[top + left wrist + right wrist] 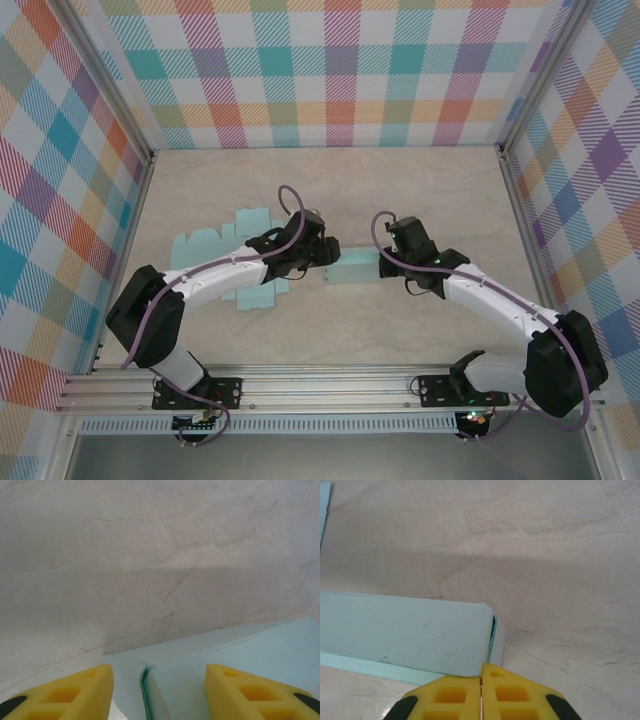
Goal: Fold the paper box
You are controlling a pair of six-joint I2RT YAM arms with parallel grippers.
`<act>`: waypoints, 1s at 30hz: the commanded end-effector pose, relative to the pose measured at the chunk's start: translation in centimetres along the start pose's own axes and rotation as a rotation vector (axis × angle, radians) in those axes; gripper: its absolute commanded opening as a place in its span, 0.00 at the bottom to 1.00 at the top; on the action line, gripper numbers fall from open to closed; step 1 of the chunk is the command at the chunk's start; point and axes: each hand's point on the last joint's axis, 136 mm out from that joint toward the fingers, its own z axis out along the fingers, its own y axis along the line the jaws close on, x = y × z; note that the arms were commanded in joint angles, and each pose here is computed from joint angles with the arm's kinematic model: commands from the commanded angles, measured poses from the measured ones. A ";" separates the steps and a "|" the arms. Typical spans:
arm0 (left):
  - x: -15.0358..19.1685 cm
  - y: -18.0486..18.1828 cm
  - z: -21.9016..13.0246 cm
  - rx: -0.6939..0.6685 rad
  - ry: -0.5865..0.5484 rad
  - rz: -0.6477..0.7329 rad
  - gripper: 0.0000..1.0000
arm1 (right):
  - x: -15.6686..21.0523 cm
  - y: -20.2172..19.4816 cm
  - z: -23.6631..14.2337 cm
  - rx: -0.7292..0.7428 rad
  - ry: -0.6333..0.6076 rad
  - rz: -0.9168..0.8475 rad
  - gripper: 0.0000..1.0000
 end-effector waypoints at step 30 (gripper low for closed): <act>6.6 3.7 2.5 -0.079 -0.041 0.046 0.31 | -1.9 1.2 -2.2 -0.032 -0.010 0.212 1.00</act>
